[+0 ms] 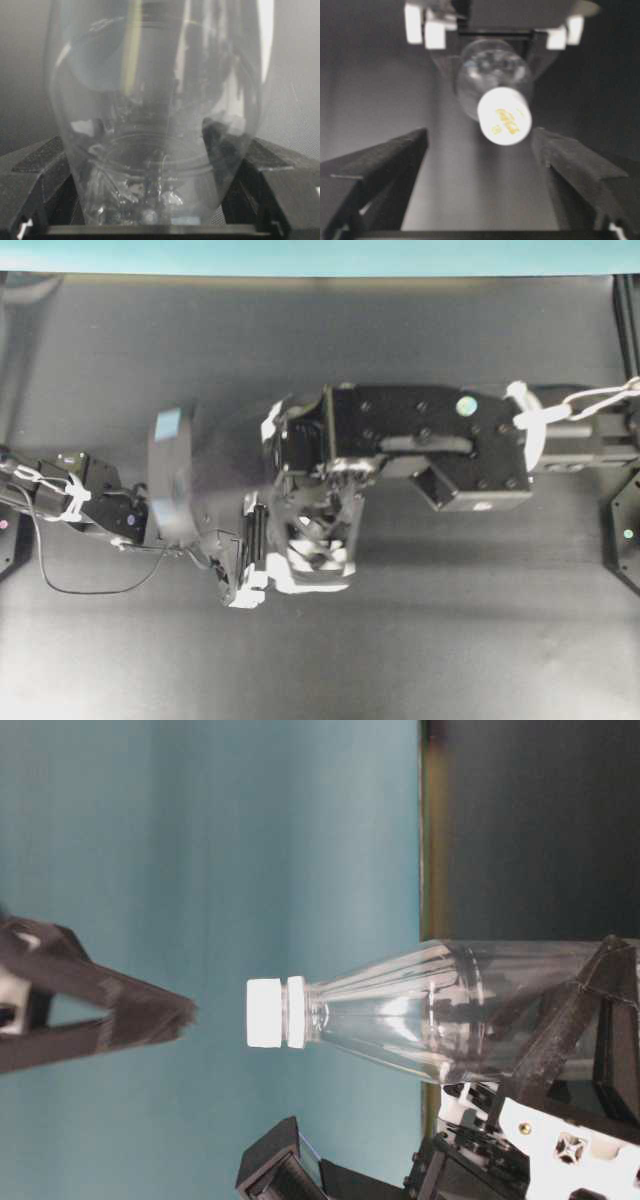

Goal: Open the bottle cap by holding the bottle with the left arm and twisting the cap with the right arm.

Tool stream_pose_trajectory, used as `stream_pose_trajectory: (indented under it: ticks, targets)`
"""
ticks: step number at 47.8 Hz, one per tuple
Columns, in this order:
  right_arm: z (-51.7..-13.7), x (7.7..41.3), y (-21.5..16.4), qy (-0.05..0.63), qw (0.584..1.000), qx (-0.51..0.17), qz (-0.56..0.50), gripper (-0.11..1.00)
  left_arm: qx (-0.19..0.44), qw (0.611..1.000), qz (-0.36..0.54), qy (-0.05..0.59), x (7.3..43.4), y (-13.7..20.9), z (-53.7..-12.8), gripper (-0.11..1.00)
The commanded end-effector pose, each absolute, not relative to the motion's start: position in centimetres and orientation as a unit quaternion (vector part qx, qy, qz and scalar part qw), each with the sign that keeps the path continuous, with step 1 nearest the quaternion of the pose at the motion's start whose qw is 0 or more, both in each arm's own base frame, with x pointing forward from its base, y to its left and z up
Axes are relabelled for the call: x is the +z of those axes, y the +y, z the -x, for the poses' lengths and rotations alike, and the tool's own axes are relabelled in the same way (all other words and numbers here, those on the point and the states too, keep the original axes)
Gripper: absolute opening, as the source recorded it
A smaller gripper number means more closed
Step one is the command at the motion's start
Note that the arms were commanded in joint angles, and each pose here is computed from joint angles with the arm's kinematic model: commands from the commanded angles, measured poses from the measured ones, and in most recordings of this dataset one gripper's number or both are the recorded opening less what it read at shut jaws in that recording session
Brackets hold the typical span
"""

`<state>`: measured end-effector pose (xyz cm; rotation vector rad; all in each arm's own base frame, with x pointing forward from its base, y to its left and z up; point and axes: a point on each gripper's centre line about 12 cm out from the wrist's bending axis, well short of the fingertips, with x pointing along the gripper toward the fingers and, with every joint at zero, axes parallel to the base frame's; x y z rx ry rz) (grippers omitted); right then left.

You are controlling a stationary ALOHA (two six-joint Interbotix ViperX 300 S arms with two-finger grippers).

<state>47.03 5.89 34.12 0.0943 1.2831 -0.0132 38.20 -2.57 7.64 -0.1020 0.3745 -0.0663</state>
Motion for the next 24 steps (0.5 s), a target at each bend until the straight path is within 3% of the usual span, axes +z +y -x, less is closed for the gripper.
stream_pose_trajectory:
  ticks: [1,9,24]
  targets:
    - [-46.7,36.0,5.1,0.588,0.799,-0.06,-0.116,0.8,-0.039,0.978,0.051,0.198,7.2,-3.1,-37.9,0.8]
    - [-46.6,35.9,4.2,0.59,0.756,-0.162,-0.232,0.8,-0.04,0.978,0.05,0.198,7.2,-3.1,-37.9,0.8]
    - [-48.0,32.7,4.4,0.587,0.727,-0.212,-0.286,0.8,-0.039,0.978,0.052,0.199,7.1,-3.1,-37.8,0.8]
